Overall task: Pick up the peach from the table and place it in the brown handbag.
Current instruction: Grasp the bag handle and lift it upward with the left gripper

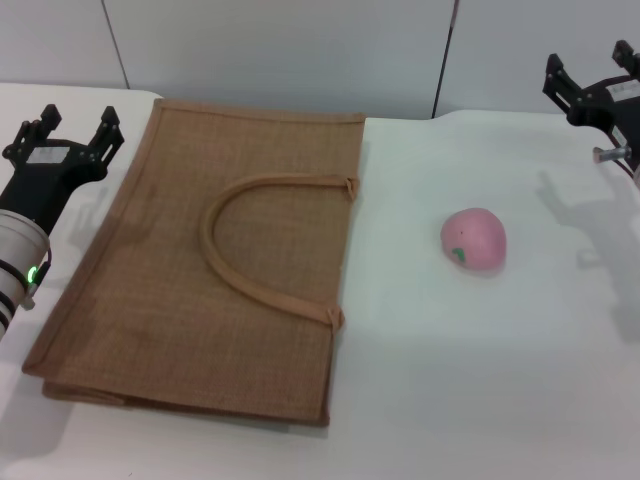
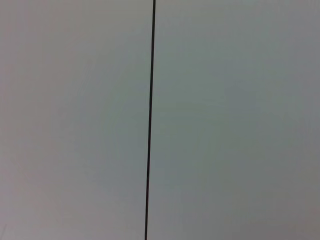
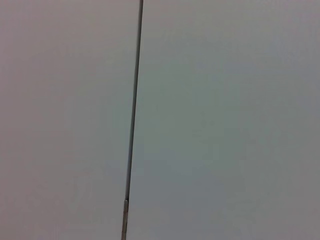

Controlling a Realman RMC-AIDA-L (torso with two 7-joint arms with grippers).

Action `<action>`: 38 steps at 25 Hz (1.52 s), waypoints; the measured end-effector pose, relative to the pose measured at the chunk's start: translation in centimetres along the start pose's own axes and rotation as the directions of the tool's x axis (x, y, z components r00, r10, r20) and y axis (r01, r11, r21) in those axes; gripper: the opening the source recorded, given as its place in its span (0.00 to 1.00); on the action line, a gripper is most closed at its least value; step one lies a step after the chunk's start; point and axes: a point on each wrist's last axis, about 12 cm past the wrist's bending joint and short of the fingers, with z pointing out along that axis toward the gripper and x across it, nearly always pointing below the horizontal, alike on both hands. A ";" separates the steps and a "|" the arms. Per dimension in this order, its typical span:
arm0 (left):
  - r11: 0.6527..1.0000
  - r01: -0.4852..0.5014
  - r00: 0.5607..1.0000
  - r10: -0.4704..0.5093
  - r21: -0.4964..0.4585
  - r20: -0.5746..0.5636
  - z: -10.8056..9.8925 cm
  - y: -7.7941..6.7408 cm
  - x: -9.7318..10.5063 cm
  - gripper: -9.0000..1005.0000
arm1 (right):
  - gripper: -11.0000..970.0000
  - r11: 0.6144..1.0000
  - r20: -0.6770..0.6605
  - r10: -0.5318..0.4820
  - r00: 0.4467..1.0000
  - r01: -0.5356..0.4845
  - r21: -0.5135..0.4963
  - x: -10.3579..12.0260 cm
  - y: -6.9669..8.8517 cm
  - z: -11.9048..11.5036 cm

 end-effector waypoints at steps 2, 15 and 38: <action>1.000 0.001 1.000 -0.001 0.000 0.000 0.0 0.0 0.0 0.76 | 0.88 1.000 0.000 0.000 1.000 0.000 -0.001 0.0 0.0 0.0; 0.999 0.019 1.000 -0.018 0.038 -0.013 0.3 -0.4 -0.1 0.76 | 0.88 1.000 -0.007 0.003 1.000 -0.003 0.001 0.1 -0.1 0.0; 0.878 0.097 0.932 0.084 0.469 -0.351 2.4 -0.3 -1.8 0.72 | 0.89 1.000 -0.064 0.002 0.998 -0.002 -0.007 0.3 0.2 0.5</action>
